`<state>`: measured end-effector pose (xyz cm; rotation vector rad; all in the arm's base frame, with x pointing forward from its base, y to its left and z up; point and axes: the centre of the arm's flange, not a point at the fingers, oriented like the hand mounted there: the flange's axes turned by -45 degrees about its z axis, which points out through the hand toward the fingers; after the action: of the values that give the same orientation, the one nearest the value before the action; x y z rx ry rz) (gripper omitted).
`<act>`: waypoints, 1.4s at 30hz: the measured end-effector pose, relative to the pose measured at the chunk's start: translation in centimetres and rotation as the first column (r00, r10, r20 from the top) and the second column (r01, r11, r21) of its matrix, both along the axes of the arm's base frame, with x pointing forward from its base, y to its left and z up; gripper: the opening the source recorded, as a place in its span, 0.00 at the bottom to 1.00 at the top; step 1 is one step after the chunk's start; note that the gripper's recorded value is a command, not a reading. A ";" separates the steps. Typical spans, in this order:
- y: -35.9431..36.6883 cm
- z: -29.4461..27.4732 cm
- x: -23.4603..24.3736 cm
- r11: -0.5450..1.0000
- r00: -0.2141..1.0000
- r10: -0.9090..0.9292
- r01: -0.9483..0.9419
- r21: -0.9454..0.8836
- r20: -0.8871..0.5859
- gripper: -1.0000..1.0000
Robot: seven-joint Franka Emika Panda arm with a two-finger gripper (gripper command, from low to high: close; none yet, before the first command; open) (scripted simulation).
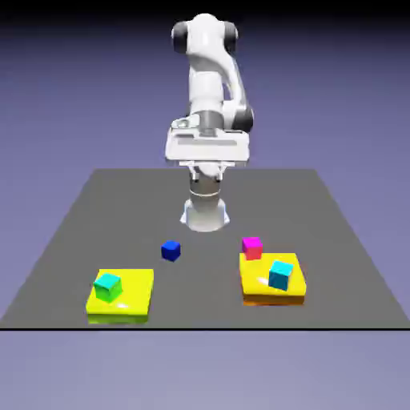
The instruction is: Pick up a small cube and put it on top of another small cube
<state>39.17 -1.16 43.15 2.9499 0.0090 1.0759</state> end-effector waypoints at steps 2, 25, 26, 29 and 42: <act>-2.6 -4.5 -0.2 0.997 0.985 -0.063 0.070 0.037 -0.162 0.50; -11.9 -31.8 -13.9 0.869 0.416 -0.239 0.495 -0.003 -0.877 0.00; -12.0 -30.9 -13.5 0.869 0.418 -0.239 0.495 -0.001 -0.877 0.00; -12.4 -28.3 -12.7 0.869 0.420 -0.237 0.495 0.002 -0.876 0.00; -19.5 -21.3 -4.2 0.498 0.231 -0.504 0.865 -0.062 -0.832 0.00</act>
<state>34.93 -20.71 21.84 2.7692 -1.6067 -0.4492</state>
